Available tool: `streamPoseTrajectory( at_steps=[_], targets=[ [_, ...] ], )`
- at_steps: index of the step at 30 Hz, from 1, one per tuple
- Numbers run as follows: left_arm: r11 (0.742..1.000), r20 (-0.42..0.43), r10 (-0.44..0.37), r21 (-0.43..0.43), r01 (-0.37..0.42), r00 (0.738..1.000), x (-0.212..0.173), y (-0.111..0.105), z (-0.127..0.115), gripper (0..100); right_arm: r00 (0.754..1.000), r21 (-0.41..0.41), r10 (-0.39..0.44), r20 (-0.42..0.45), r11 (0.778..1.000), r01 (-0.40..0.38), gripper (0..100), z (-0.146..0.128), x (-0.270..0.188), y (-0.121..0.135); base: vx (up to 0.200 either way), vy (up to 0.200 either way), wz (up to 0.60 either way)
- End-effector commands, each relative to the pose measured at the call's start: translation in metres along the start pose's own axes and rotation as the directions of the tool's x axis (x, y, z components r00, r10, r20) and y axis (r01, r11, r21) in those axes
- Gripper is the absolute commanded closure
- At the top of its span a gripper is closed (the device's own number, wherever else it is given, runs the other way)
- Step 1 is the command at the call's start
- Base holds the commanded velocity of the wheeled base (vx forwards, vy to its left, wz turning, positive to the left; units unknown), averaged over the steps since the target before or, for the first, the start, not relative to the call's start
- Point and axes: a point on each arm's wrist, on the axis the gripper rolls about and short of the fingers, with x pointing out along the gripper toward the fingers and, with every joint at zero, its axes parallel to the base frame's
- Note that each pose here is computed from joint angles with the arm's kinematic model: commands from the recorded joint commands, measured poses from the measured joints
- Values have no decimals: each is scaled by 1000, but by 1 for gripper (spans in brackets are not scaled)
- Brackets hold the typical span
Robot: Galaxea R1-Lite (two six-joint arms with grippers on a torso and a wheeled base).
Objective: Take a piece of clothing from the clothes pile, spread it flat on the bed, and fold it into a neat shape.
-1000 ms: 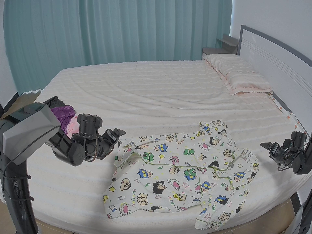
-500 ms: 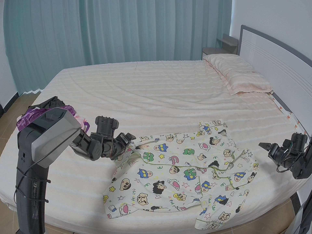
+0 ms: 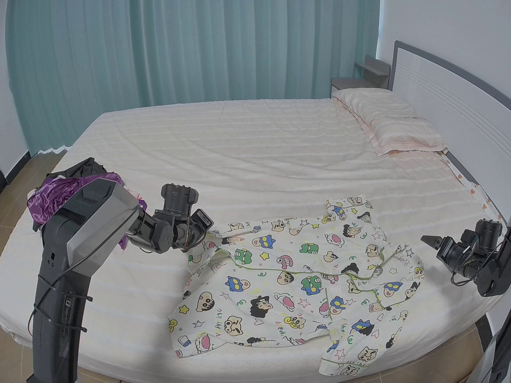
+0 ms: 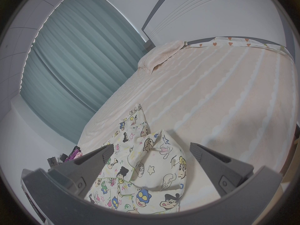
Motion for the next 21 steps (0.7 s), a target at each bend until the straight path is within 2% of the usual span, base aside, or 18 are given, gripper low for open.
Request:
streamPoseTrajectory(
  at_steps=[1,8,14,18,19,21],
  targets=[
    [1000,44,-14,-21,15,999,3,2,19,100,1000,3,-3,-7,1000,3,0,-2,1,-1,0,0,0],
    [998,104,-33,-43,38,994,11,2,45,100,1000,3,-3,-7,1000,3,0,-2,1,-1,0,0,0],
    [998,106,-31,-45,36,994,24,-5,51,100,1000,6,-8,-17,1000,8,0,-4,-1,-2,0,0,0],
    [999,158,-14,-49,22,987,31,-9,57,100,1000,6,-8,-17,1000,8,0,-4,-1,-2,0,0,0],
    [998,182,-8,-52,18,983,35,-11,61,0,1000,6,-8,-17,1000,8,0,-4,-1,-2,0,0,0],
    [998,176,11,-55,-1,984,37,-7,61,0,1000,6,-8,-17,1000,8,0,-4,-1,-2,0,0,0]
  ],
)
